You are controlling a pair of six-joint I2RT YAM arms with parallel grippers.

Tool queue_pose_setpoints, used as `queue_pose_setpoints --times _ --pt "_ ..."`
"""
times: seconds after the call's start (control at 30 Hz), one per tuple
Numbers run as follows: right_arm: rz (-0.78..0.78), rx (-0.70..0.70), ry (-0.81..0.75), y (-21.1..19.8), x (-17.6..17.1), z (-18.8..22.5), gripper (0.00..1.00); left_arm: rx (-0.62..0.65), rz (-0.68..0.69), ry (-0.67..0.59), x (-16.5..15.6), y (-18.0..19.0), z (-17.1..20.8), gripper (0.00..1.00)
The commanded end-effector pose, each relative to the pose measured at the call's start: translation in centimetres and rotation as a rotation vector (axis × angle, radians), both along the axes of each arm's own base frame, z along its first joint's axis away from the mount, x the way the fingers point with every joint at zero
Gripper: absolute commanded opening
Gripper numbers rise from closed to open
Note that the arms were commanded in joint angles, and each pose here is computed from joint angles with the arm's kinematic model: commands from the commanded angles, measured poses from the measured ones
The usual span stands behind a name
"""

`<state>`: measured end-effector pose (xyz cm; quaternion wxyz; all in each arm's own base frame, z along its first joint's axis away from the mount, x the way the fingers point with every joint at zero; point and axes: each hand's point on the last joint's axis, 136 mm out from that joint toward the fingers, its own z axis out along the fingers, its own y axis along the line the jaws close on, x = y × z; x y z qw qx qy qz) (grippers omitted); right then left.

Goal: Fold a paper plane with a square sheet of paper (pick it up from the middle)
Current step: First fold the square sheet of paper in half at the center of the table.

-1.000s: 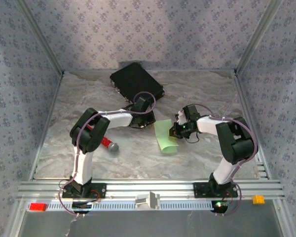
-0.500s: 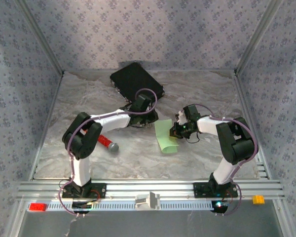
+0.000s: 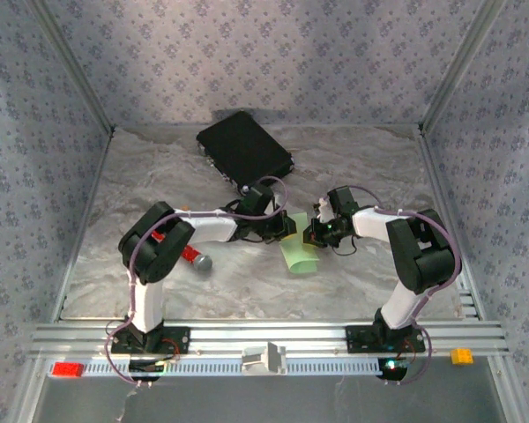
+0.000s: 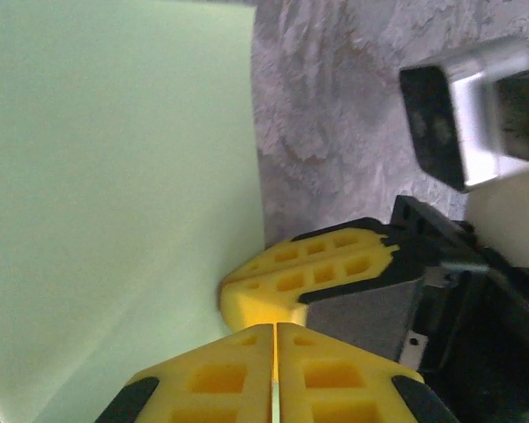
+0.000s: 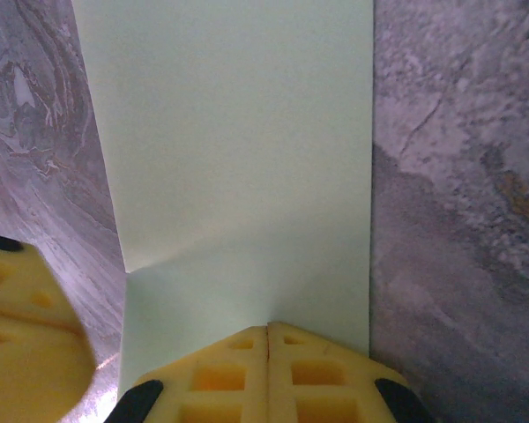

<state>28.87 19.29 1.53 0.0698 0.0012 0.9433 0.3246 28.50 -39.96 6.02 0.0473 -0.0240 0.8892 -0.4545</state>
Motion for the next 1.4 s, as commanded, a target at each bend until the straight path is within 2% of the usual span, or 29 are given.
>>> queue_pose_setpoints --times 0.0,0.13,0.27,0.37,0.5,0.63,0.77,0.87,0.97,1.13,1.23,1.37 --pt "-0.046 -0.211 0.138 -4.1 -3.3 -4.3 0.00 -0.010 -0.022 0.053 -1.2 0.1 -1.0 0.09" --pt "-0.047 -0.211 0.137 -4.1 -3.3 -4.3 0.00 0.042 -0.020 0.069 -2.1 1.3 -2.8 0.09" --pt "-0.044 -0.213 0.138 -4.1 -3.4 -4.3 0.00 0.179 -0.049 0.067 -3.4 3.3 -5.9 0.08" --pt "-0.044 -0.213 0.138 -4.1 -3.4 -4.3 0.00 0.233 -0.040 0.060 -3.8 4.7 -7.4 0.07" --pt "-0.045 -0.217 0.134 -4.1 -3.3 -4.3 0.00 0.233 -0.046 0.009 -3.5 4.8 -6.5 0.08" --pt "-0.047 -0.217 0.137 -4.1 -3.3 -4.3 0.00 0.185 -0.036 -0.039 -2.4 3.8 -3.3 0.09" --pt "-0.048 -0.219 0.136 -4.2 -3.3 -4.3 0.00 0.104 -0.012 -0.044 -2.1 2.5 -0.5 0.10" --pt "-0.048 -0.219 0.136 -4.2 -3.3 -4.3 0.00 0.042 -0.009 -0.020 -2.5 1.3 0.1 0.10" --pt "-0.047 -0.219 0.137 -4.2 -3.4 -4.3 0.00 0.005 -0.007 0.000 -2.9 0.7 -0.4 0.11" --pt "-0.049 -0.221 0.138 -4.2 -3.4 -4.3 0.00 0.029 0.004 0.060 -4.1 1.5 -3.1 0.11" --pt "-0.049 -0.221 0.137 -4.2 -3.3 -4.3 0.00 0.080 -0.001 0.077 -5.1 2.4 -4.9 0.11" --pt "-0.048 -0.220 0.137 -4.2 -3.4 -4.3 0.00 0.210 -0.018 0.068 -6.0 4.6 -7.2 0.10"
